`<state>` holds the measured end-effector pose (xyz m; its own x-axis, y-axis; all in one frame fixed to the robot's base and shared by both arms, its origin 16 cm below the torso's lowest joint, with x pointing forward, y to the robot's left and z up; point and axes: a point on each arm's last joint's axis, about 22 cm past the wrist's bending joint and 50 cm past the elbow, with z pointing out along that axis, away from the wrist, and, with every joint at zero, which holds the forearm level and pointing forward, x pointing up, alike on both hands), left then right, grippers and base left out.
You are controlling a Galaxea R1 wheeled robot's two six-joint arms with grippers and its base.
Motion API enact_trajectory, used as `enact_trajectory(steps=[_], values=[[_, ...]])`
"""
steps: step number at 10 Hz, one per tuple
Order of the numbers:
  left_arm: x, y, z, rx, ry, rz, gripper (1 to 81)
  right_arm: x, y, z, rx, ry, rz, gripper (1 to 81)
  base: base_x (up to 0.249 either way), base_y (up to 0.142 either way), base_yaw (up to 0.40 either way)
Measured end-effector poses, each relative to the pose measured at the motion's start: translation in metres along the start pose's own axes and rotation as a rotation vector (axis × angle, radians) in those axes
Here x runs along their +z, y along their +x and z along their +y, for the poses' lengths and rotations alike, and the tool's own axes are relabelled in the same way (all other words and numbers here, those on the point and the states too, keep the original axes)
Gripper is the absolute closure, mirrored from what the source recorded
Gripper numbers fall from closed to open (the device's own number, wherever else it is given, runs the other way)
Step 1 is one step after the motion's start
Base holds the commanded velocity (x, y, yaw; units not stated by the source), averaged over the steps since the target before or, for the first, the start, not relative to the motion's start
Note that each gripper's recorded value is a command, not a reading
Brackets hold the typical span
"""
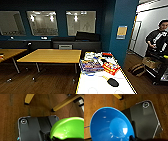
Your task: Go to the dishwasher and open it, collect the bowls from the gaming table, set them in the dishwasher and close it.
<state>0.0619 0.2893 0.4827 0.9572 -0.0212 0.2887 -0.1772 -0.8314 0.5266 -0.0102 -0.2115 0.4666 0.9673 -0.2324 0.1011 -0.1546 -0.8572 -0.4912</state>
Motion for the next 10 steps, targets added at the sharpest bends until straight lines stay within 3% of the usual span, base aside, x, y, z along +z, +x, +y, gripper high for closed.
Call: enact_trajectory(steps=[10], values=[[0.0,-0.005,0.001,-0.003,-0.001,-0.006,81.1,0.001,-0.009,-0.002,0.004,0.0,-0.012,81.1,-0.088,0.0,0.0]])
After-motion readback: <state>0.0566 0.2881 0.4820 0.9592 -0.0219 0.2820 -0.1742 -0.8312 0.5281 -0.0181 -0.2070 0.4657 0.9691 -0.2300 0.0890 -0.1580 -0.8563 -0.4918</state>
